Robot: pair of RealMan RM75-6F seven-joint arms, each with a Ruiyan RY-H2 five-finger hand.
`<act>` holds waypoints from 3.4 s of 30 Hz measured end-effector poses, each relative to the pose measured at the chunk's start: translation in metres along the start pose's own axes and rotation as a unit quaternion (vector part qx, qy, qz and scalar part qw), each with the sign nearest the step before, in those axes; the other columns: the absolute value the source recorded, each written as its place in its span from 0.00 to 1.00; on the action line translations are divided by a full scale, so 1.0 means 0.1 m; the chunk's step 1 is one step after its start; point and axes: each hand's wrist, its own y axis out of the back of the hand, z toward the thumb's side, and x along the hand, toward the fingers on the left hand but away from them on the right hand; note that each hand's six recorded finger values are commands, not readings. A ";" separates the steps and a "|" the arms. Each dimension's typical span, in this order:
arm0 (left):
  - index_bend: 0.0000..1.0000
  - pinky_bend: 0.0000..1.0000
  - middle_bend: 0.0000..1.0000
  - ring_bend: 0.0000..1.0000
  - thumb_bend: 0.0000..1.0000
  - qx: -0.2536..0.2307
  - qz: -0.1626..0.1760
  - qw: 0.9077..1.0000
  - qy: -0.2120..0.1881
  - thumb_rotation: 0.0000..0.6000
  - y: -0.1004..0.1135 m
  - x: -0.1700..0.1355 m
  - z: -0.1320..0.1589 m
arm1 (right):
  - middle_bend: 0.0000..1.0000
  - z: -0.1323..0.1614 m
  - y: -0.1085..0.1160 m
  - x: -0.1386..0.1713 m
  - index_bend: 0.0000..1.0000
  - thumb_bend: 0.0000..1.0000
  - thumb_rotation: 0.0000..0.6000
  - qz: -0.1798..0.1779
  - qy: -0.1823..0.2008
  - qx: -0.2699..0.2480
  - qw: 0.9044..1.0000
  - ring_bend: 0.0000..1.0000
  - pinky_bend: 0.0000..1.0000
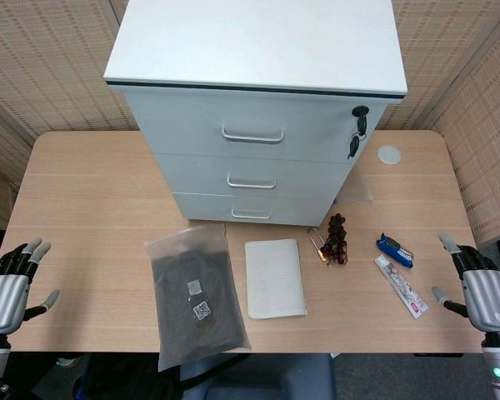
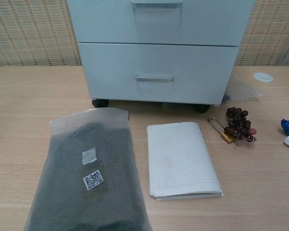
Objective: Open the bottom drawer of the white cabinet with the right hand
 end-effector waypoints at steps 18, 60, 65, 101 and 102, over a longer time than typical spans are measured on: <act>0.13 0.14 0.10 0.10 0.22 0.000 0.010 1.000 -0.009 1.00 0.04 0.01 0.02 | 0.36 0.24 0.10 -0.11 0.10 0.18 1.00 -0.009 0.046 0.014 0.999 0.31 0.34; 0.14 0.14 0.10 0.10 0.22 0.000 0.008 1.000 -0.012 1.00 0.08 -0.06 -0.01 | 0.86 2.52 -0.67 -1.45 0.13 0.46 1.00 0.098 0.262 0.064 0.958 0.91 0.99; 0.14 0.14 0.10 0.10 0.22 0.000 0.007 1.000 -0.012 1.00 0.08 -0.06 -0.02 | 0.86 2.61 -0.73 -1.51 0.13 0.45 1.00 0.104 0.266 0.069 0.956 0.91 0.99; 0.14 0.14 0.10 0.10 0.22 0.005 -0.001 1.000 -0.009 1.00 0.05 -0.05 -0.02 | 0.86 2.76 -0.89 -1.57 0.14 0.46 1.00 0.128 0.279 0.091 0.947 0.91 0.99; 0.14 0.14 0.10 0.10 0.22 0.005 -0.001 1.000 -0.009 1.00 0.05 -0.05 -0.02 | 0.86 2.76 -0.89 -1.56 0.14 0.46 1.00 0.128 0.280 0.091 0.947 0.91 0.99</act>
